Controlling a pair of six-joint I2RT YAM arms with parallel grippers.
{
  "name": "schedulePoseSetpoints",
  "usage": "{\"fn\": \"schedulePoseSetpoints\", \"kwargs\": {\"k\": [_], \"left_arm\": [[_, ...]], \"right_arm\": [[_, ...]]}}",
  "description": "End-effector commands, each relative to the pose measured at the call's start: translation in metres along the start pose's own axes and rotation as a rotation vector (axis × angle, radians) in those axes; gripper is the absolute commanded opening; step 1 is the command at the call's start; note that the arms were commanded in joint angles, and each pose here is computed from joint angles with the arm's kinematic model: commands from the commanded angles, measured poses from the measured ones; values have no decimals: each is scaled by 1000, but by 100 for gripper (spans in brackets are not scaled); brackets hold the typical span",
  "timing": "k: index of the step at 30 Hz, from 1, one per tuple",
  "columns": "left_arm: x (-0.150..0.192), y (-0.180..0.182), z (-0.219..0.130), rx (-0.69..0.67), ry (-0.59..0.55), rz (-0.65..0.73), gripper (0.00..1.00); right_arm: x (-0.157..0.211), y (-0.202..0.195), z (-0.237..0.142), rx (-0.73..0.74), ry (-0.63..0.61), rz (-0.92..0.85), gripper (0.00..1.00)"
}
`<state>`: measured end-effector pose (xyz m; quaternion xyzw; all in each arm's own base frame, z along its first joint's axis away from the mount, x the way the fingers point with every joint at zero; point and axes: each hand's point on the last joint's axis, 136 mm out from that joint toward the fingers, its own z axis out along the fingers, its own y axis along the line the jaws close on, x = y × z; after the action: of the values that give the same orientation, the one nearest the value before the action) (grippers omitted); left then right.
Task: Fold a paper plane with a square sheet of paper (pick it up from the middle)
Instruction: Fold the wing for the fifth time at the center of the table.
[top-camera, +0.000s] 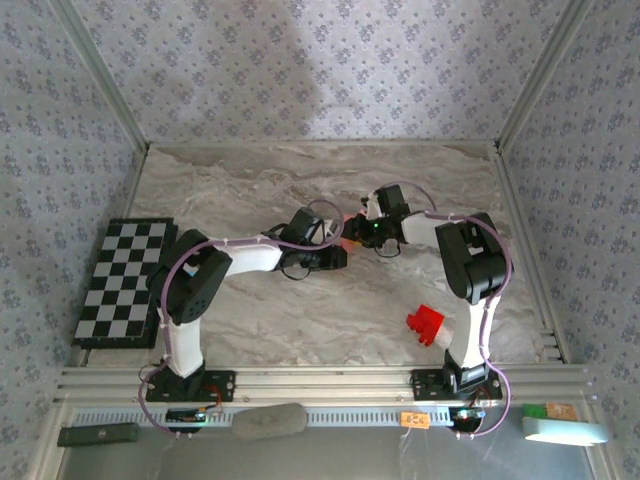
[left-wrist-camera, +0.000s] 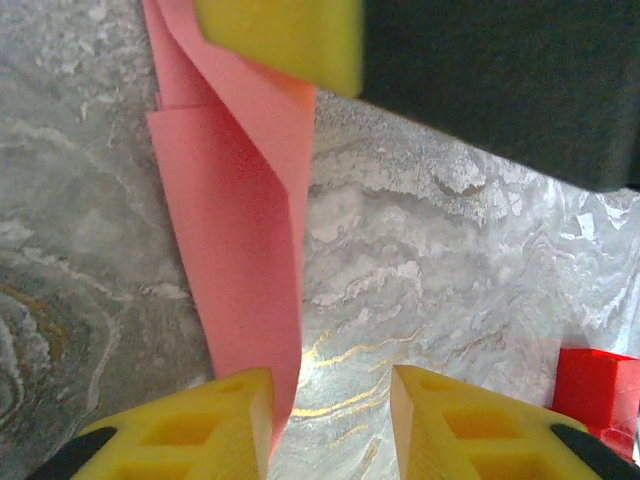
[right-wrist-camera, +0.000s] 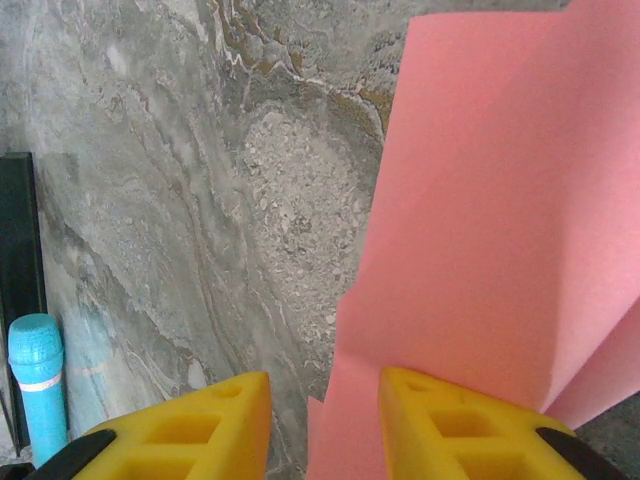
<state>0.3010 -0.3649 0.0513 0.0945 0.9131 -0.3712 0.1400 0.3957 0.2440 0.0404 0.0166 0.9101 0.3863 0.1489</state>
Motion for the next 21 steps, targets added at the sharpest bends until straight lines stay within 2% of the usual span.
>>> {"fn": "schedulePoseSetpoints", "kwargs": {"k": [1,11,21], "left_arm": [[-12,-2,-1,-27,-35,52,35],[-10,-6,8,-30,-25,136,33],[-13,5,15,-69,-39,149,30]], "right_arm": [[0,-3,5,21,14,18,35],[1,-2,5,20,18,24,34],[-1,-1,5,18,19,33,30]]}}
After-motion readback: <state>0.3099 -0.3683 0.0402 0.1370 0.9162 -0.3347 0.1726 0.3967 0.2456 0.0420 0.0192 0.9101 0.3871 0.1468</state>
